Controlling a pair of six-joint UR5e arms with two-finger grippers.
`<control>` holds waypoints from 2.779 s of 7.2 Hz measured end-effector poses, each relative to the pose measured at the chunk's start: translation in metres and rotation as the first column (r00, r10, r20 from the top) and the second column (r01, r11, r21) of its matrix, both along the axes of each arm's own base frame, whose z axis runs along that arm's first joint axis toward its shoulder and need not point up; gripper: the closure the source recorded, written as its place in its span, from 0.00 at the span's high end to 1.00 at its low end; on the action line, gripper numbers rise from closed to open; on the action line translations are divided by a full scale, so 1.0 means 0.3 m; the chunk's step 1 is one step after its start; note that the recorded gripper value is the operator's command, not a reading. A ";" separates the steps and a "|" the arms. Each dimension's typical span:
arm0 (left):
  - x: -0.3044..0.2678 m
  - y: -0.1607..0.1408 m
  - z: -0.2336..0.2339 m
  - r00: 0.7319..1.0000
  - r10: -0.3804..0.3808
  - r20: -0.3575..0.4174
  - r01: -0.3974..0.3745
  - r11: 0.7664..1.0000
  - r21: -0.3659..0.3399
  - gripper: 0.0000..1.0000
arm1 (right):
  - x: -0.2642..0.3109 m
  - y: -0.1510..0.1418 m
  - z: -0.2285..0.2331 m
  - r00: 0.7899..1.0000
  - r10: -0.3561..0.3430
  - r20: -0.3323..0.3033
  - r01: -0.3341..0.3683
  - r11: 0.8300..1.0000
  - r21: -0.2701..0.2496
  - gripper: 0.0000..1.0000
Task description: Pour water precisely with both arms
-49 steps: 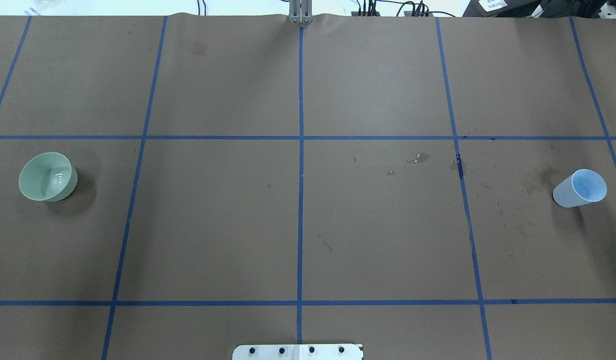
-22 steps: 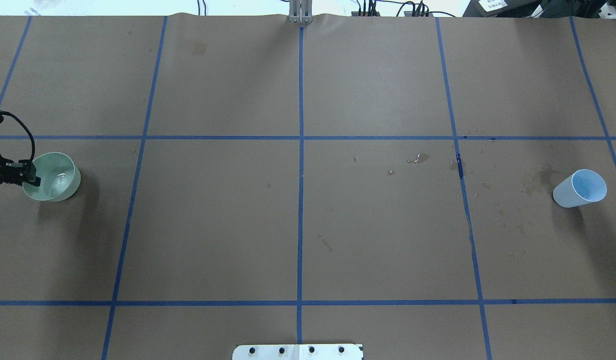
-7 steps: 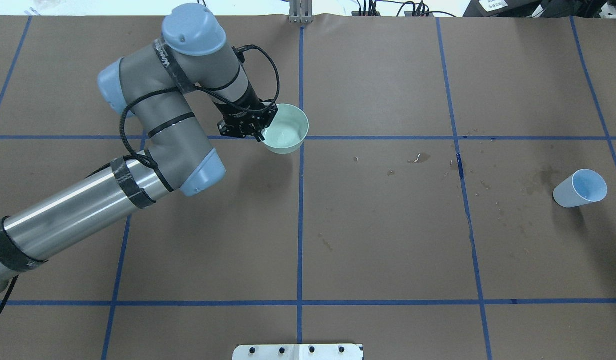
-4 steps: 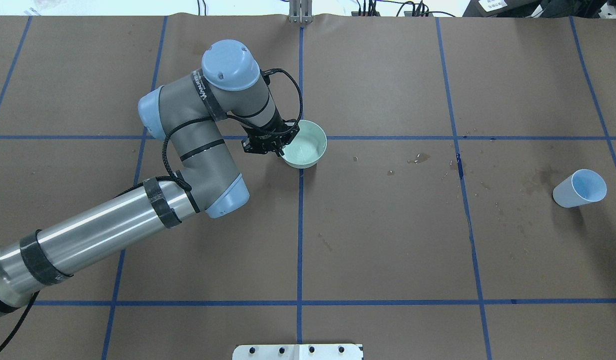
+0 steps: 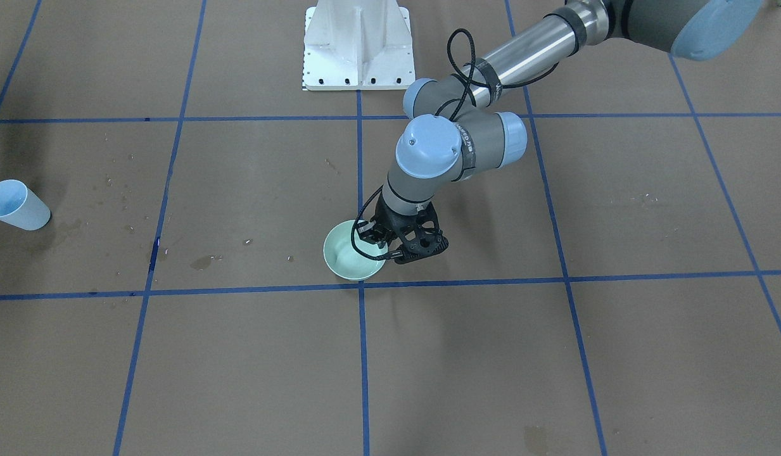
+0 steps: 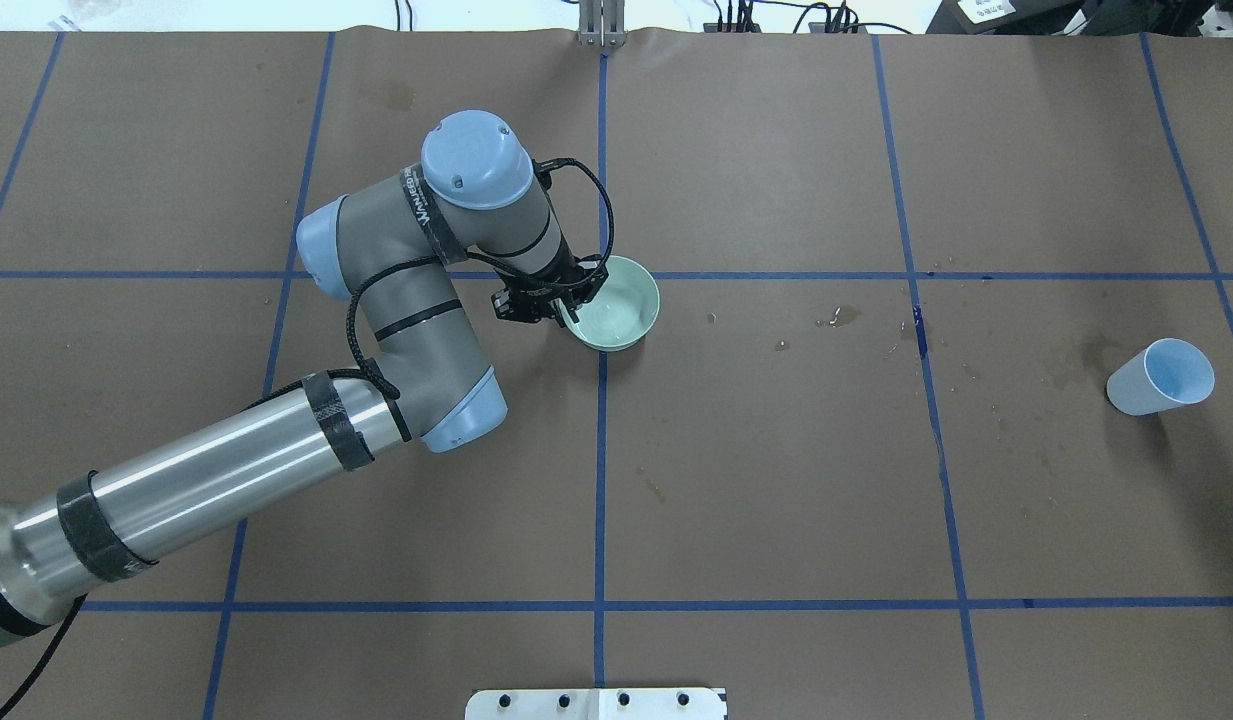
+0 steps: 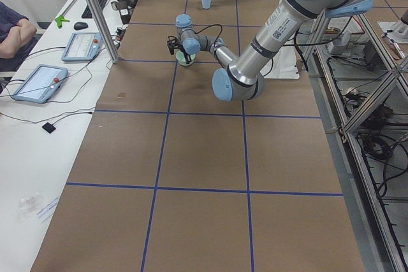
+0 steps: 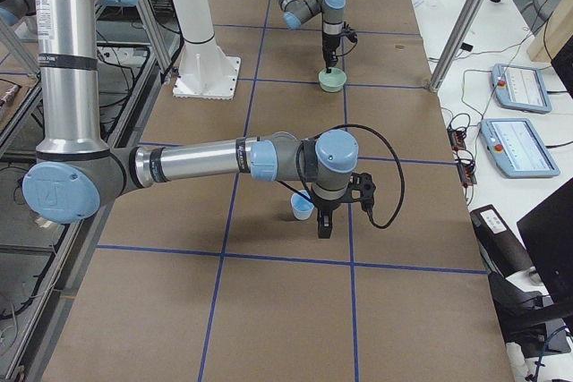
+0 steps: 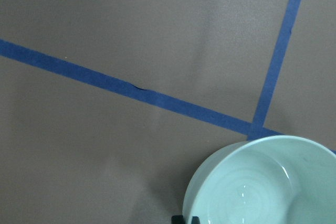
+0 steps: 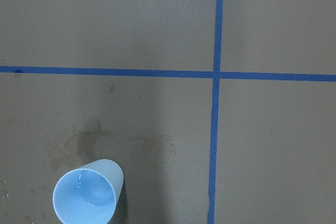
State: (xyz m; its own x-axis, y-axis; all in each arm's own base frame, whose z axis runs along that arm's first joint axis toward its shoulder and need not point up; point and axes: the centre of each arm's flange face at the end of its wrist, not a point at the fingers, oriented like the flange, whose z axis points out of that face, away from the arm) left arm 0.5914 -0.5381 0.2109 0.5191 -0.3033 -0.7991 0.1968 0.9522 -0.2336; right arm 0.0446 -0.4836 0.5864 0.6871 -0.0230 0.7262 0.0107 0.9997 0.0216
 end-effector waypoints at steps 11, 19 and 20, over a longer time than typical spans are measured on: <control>-0.892 -0.131 0.015 0.994 -0.069 0.083 0.063 0.995 0.074 1.00 | -0.034 0.348 -0.110 0.981 0.159 -0.109 -0.141 0.978 0.157 0.99; -0.893 -0.111 0.117 0.991 -0.067 0.113 0.062 0.997 0.045 1.00 | -0.561 0.534 -0.239 0.811 0.543 -0.218 -0.538 0.839 0.087 0.99; -0.893 -0.110 0.124 0.991 -0.066 0.115 0.062 0.997 0.043 1.00 | -0.636 0.569 -0.226 0.787 0.574 -0.227 -0.561 0.819 0.125 0.99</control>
State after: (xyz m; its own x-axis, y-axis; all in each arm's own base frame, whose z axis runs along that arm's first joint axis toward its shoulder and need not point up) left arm 0.3235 -0.5712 0.2480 0.5895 -0.3083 -0.7466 0.2810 0.9448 -0.1683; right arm -0.1461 -0.3130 0.5186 0.7408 0.3962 0.5424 -0.5465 0.8251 0.1437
